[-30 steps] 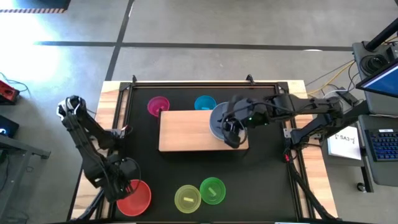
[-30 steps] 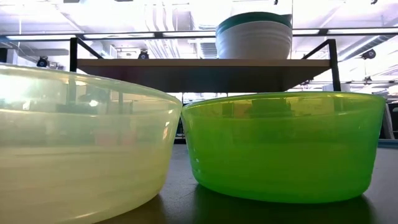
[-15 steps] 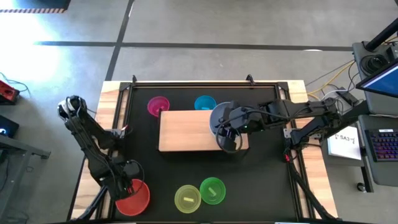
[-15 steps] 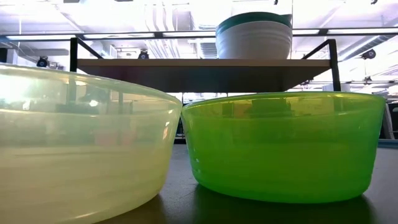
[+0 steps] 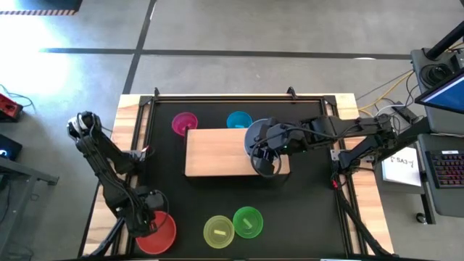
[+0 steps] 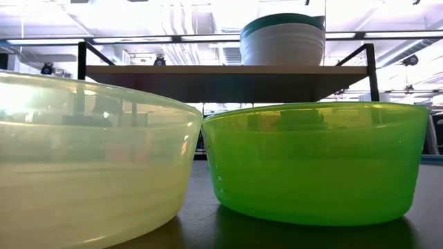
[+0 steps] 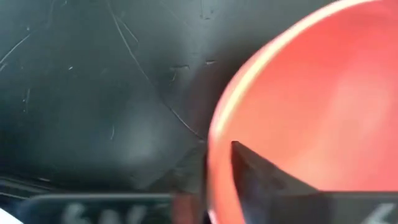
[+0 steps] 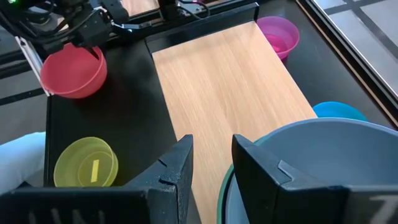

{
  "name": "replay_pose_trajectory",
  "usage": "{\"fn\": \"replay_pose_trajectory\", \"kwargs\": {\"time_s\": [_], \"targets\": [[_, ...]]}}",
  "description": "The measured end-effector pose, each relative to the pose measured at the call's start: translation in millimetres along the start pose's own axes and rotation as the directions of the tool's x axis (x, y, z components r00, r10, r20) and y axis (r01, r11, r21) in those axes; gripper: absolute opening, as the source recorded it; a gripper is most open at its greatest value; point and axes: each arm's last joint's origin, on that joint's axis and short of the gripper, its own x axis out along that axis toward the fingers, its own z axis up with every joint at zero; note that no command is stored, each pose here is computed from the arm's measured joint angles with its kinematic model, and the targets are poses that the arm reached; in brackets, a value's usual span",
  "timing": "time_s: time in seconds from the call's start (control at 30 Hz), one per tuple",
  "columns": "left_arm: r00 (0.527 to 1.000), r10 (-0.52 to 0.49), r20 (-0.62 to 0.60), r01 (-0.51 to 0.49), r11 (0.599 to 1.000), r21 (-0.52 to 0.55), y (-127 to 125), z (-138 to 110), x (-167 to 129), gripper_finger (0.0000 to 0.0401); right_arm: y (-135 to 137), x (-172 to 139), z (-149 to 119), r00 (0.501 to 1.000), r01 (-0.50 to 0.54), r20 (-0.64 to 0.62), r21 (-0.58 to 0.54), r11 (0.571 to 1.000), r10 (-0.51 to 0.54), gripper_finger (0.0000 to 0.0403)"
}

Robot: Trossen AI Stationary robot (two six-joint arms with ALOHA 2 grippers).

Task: Place and stack bowls onto a shelf
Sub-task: Stack the large orange bowl on top of the large blue bowl on the shelf

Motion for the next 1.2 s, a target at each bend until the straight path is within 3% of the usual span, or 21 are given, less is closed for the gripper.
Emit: {"fn": "replay_pose_trajectory", "kwargs": {"time_s": [0.07,0.3,0.6,0.77,1.0,1.2], "targets": [[1.000,-0.008,-0.014,0.008,1.000,-0.029,0.3,-0.3,-1.5,0.0011,0.0,0.0,0.0,1.000,0.000,0.000,0.000,1.000,0.000,0.0100],[0.997,-0.071,-0.019,0.068,0.992,-0.111,-2.9,0.6,-19.7,0.0002,0.0,0.0,0.0,1.000,0.000,0.000,-0.001,1.000,0.000,0.0100],[0.974,-0.035,0.225,0.080,0.979,-0.190,1.9,9.9,-81.6,0.0001,-0.1,-0.3,0.0,1.000,0.000,0.001,-0.005,1.000,0.000,0.0100],[0.918,0.058,0.393,0.044,0.969,-0.244,11.1,22.6,-125.0,0.0000,0.5,-5.5,4.6,1.000,-0.009,0.024,-0.007,1.000,0.010,0.0100],[0.776,0.176,0.605,-0.002,0.961,-0.276,21.3,51.5,-182.6,0.0000,3.7,-27.6,24.8,0.989,-0.057,0.139,0.018,0.998,0.054,0.0100],[0.683,0.293,0.669,-0.158,0.954,-0.255,34.6,89.1,-205.0,0.0000,4.3,-36.8,38.1,0.981,-0.071,0.184,0.031,0.997,0.064,0.0100]]}}
